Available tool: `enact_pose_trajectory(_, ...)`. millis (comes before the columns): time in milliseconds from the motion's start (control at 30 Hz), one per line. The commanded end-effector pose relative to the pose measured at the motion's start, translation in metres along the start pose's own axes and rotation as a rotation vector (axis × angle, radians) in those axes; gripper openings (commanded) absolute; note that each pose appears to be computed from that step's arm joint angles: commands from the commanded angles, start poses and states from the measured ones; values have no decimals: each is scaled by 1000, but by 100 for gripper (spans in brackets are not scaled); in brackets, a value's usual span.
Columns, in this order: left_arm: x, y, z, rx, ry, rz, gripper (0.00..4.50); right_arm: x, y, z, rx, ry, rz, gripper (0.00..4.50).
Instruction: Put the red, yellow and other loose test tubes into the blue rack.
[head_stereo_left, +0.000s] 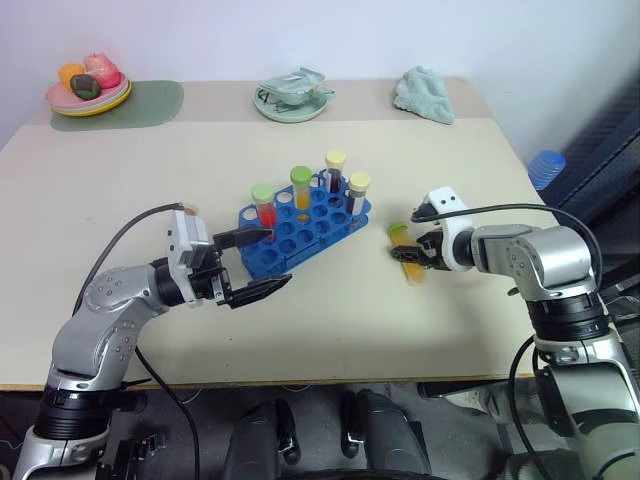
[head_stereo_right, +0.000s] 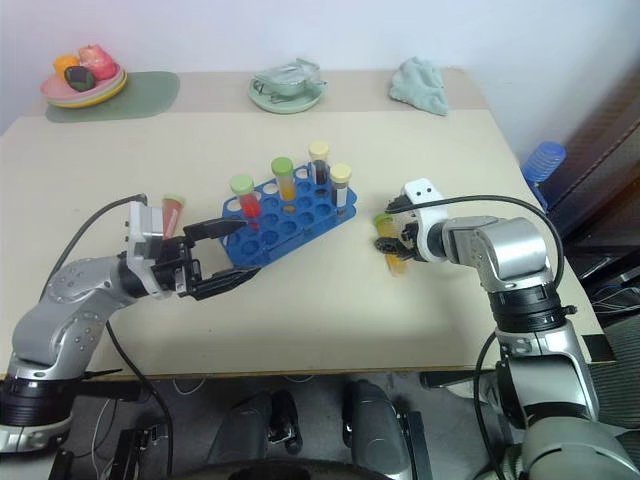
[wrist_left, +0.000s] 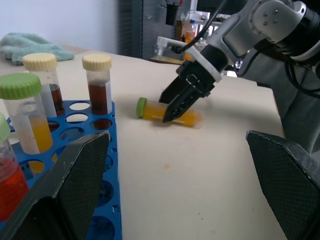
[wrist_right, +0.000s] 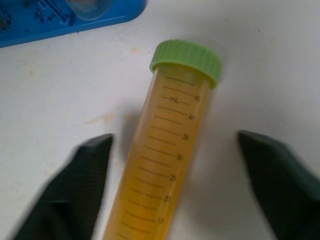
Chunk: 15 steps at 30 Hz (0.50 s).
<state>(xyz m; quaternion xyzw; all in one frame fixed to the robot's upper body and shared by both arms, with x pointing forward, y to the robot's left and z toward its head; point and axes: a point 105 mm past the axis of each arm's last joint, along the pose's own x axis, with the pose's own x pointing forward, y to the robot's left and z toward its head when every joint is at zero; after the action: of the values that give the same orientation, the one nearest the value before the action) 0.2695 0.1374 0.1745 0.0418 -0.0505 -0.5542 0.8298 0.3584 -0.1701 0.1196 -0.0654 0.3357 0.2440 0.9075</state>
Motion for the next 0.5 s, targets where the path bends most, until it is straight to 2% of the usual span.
enact_pose_trajectory(33, 0, -4, 9, 28, -18, -6, 450, -1, 2, 11, -35, -32, -1, 368)
enact_pose_trajectory(133, 0, -4, 9, 30, -20, -1, 450, 1, 2, 10, -56, -31, 1, 368)
enact_pose_trajectory(167, 0, -5, 9, 30, -20, 0, 450, 1, 2, 10, -64, -31, 0, 341)
enact_pose_trajectory(233, -1, -4, 9, 31, -19, 4, 450, 2, 3, 11, -73, -35, 0, 283)
enact_pose_trajectory(367, -3, -4, 9, 33, -16, 10, 450, 4, 6, 13, -100, -40, 9, 90)
enact_pose_trajectory(500, -2, -3, 10, 36, -18, 13, 450, 4, 6, 13, -141, -52, -3, 90)
